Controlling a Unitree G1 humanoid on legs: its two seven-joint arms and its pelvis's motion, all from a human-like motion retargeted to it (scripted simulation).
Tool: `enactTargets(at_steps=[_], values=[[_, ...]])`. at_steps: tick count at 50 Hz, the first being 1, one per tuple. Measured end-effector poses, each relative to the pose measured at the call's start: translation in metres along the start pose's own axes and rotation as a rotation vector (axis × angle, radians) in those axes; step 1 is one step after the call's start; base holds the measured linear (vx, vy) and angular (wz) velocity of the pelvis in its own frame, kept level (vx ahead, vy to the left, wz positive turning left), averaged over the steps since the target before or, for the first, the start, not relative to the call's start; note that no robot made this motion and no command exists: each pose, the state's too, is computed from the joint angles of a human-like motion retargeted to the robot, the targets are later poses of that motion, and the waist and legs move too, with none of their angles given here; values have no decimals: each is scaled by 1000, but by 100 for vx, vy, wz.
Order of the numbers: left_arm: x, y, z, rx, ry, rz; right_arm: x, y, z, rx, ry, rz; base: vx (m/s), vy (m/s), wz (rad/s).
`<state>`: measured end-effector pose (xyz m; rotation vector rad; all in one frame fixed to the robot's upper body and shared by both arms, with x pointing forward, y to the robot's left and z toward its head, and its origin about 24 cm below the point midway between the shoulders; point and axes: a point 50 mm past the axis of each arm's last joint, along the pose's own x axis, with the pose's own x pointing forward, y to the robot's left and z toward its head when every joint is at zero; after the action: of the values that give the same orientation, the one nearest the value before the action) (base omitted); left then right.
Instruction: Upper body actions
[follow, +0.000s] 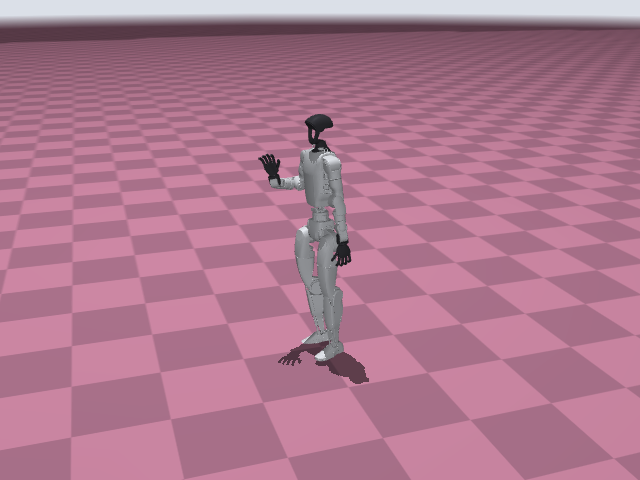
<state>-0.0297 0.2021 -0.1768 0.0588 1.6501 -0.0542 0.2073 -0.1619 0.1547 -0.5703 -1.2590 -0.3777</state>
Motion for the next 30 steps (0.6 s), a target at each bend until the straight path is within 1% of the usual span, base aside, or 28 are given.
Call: enactTargets(at_steps=[2, 6, 9, 10, 12, 13, 15, 19, 23, 25, 27, 30], values=[[0, 0, -1, -1, 1, -1, -30, 7, -9, -35, 117, 165, 0, 0, 0], [0, 0, -3, -8, 5, -3, -119, 19, -30, -155, 373, 767, 0, 0, 0], [0, 0, -3, -3, 6, -7, -192, 16, -41, -245, 559, 1319, 0, 0, -7], [0, 0, -3, -1, 6, -10, -219, 12, -43, -272, 642, 1539, -1, 1, -22], [0, -1, -1, 4, 3, -12, -262, -2, -41, -344, 821, 1865, -1, 1, -21], [0, -1, 0, 9, 2, -13, -284, -15, -39, -409, 951, 2024, -2, 0, -22], [0, 0, 2, 23, -2, -11, -321, -39, -23, -464, 1209, 2279, -2, -1, -21], [0, 1, 3, 42, -6, 2, -361, -57, 27, -354, 1521, 2279, 0, 0, 0], [0, 2, 7, 60, -6, 0, -374, -88, 62, -318, 1965, 2257, 0, 0, -10], [0, 2, 9, 60, -12, 2, -378, -92, 77, -192, 2227, 2131, 0, 2, -105], [0, 3, 11, 74, -18, 1, -380, -92, 84, -102, 2379, 1913, 1, 1, -32], [-1, 5, 10, 84, -15, -1, -379, -90, 76, -71, 2334, 1792, -1, 0, 37]])
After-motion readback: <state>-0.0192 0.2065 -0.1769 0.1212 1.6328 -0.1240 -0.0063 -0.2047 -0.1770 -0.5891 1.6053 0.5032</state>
